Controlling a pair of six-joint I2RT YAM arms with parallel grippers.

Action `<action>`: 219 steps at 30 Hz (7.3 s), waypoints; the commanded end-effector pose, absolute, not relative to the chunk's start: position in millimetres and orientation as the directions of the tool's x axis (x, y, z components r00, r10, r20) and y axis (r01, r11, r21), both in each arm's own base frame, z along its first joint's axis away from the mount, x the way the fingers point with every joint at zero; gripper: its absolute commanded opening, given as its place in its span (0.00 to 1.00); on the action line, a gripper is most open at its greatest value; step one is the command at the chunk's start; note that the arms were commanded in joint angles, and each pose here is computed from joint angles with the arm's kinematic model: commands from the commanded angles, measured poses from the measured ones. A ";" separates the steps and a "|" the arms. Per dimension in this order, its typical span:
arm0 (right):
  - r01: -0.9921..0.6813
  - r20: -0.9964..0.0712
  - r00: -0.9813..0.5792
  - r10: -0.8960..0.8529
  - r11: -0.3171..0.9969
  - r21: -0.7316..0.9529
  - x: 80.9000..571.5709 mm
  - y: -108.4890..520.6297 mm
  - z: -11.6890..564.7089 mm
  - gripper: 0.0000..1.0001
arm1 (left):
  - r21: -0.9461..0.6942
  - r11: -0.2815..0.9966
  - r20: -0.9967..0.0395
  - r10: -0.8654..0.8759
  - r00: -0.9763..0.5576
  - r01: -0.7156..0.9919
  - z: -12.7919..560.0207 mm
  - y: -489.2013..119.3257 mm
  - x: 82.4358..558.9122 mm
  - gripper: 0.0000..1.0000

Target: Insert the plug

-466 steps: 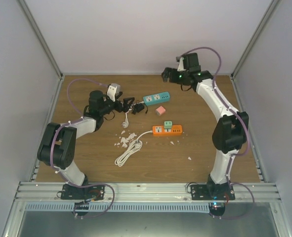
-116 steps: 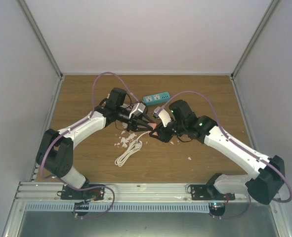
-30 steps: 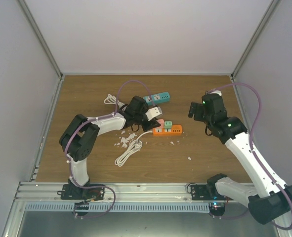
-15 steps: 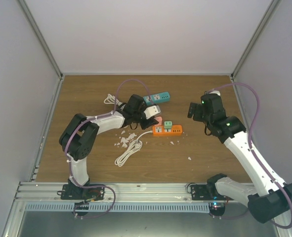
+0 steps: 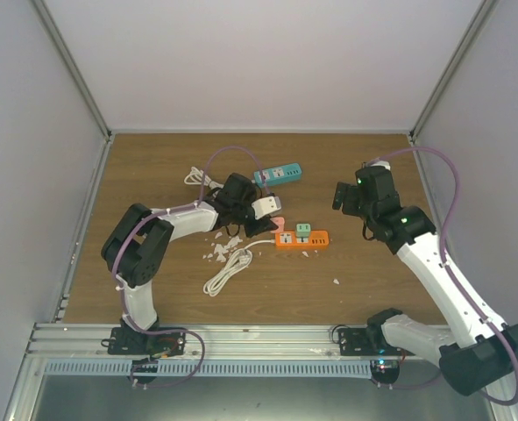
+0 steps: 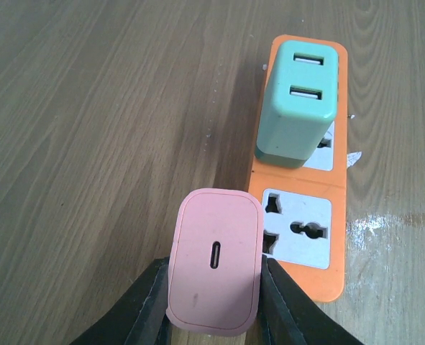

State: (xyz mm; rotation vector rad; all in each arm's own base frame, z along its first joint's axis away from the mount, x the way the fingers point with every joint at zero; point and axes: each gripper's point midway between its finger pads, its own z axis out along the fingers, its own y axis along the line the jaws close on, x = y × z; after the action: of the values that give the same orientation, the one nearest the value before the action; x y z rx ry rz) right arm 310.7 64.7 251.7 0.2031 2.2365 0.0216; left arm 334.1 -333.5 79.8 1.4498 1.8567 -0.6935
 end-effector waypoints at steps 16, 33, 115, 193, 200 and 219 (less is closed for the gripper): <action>0.141 -0.775 -0.615 0.143 0.988 0.071 314.5 62.1 247.8 0.99 | 0.117 0.191 -0.855 0.519 0.001 0.975 136.0 -349.2 323.5 0.00; 0.153 -0.769 -0.623 0.143 0.986 0.059 315.6 59.6 244.7 1.00 | 0.040 0.136 -0.822 0.568 -0.045 0.990 103.4 -359.7 319.1 0.00; 0.171 -0.765 -0.622 0.167 0.982 0.076 317.9 52.3 243.8 1.00 | 0.039 0.279 -0.638 0.746 -0.191 0.960 14.2 -372.5 323.8 0.00; 0.142 -0.786 -0.591 0.183 0.982 0.122 314.4 53.3 256.4 1.00 | -0.015 0.607 -0.868 0.387 -0.312 0.794 149.4 -332.0 547.9 0.99; 0.141 -0.785 -0.592 0.181 0.983 0.120 314.9 53.6 256.0 0.99 | -0.028 0.564 -0.800 0.482 -0.357 0.825 106.7 -336.6 552.8 0.99; 0.139 -0.783 -0.595 0.182 0.983 0.123 316.0 54.4 255.1 1.00 | -0.031 0.571 -0.677 0.592 -0.438 0.820 38.2 -319.6 543.6 0.95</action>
State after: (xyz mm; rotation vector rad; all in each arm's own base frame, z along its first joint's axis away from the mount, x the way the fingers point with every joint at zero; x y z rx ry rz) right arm 313.6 58.2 251.4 0.2009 2.2427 0.0578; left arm 545.1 -315.8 48.3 1.0847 2.1807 -0.4639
